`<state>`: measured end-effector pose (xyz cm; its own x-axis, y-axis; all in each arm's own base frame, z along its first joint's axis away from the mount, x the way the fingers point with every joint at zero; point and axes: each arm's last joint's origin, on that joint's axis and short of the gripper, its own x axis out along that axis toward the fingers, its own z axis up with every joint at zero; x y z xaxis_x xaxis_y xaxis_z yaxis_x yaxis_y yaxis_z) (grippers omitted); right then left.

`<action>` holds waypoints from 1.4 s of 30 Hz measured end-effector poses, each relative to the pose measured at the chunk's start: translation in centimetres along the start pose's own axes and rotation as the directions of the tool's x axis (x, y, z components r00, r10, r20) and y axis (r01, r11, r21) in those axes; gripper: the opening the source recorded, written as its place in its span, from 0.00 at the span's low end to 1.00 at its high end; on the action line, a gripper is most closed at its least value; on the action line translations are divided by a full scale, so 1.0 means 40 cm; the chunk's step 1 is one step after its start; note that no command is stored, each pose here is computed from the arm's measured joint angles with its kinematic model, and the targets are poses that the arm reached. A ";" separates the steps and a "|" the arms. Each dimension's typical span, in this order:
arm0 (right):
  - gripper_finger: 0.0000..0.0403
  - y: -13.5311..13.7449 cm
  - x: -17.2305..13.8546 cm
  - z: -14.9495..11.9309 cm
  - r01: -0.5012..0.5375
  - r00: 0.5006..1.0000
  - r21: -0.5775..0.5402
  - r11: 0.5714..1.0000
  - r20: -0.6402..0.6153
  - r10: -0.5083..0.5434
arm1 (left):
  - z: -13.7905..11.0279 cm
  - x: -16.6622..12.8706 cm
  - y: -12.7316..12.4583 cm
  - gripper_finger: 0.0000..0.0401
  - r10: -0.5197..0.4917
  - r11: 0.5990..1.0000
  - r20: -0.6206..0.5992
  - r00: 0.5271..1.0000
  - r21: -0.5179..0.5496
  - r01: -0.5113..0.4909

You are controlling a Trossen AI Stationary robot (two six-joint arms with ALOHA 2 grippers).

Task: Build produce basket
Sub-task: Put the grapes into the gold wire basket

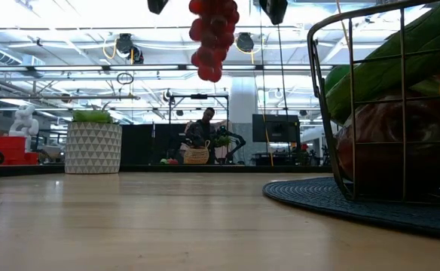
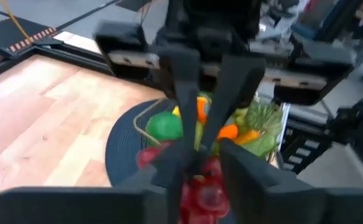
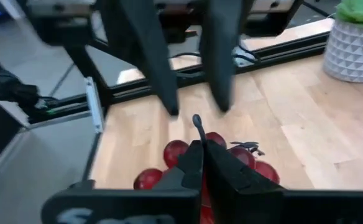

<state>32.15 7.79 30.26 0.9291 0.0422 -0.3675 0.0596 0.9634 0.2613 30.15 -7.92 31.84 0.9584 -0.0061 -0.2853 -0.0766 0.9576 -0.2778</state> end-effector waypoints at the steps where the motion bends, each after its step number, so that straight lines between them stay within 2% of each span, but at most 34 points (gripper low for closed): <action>1: 0.00 0.001 -0.004 0.002 -0.016 1.000 0.004 1.000 -0.001 0.016 | 0.005 -0.006 0.001 0.27 0.002 1.000 0.008 1.000 -0.014 -0.002; 5: 0.00 0.004 -0.035 0.021 -0.048 0.999 0.024 0.999 0.018 0.048 | 0.023 -0.046 0.019 0.40 0.046 0.996 0.000 0.999 -0.078 -0.046; 8: 0.00 0.004 -0.063 0.036 -0.059 0.998 0.056 0.997 0.038 0.057 | 0.034 -0.088 0.039 0.44 0.099 0.989 -0.026 0.995 -0.112 -0.101; 13: 0.00 0.005 -0.132 0.079 -0.106 0.988 0.145 0.984 0.126 0.088 | 0.032 -0.135 0.068 0.43 0.158 0.981 -0.105 0.982 -0.096 -0.168; 22: 0.00 -0.001 -0.262 0.134 -0.213 0.957 0.319 0.924 0.259 0.131 | 0.024 -0.153 0.067 0.37 0.118 0.987 -0.167 0.979 -0.084 -0.133; 28: 0.00 -0.015 -0.346 0.158 -0.253 0.932 0.456 0.854 0.351 0.089 | 0.022 -0.154 0.061 0.37 0.106 0.986 -0.169 0.980 -0.111 -0.126; 34: 0.00 -0.035 -0.400 0.168 -0.322 0.920 0.616 0.719 0.382 0.084 | 0.020 -0.155 0.055 0.37 0.098 0.984 -0.172 0.980 -0.134 -0.121; 37: 0.00 -0.041 -0.419 0.172 -0.343 0.912 0.637 0.690 0.401 0.084 | 0.019 -0.156 0.054 0.37 0.096 0.981 -0.171 0.980 -0.150 -0.123; 42: 0.00 -0.053 -0.444 0.167 -0.329 0.920 0.668 0.667 0.386 0.067 | 0.020 -0.156 0.054 0.37 0.102 0.979 -0.169 0.980 -0.160 -0.129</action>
<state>17.96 3.22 42.20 0.9997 0.0013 0.0240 -0.0220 0.4521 0.8917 24.23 -5.58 33.73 0.8855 0.0427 -0.4627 -0.2425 0.8918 -0.3819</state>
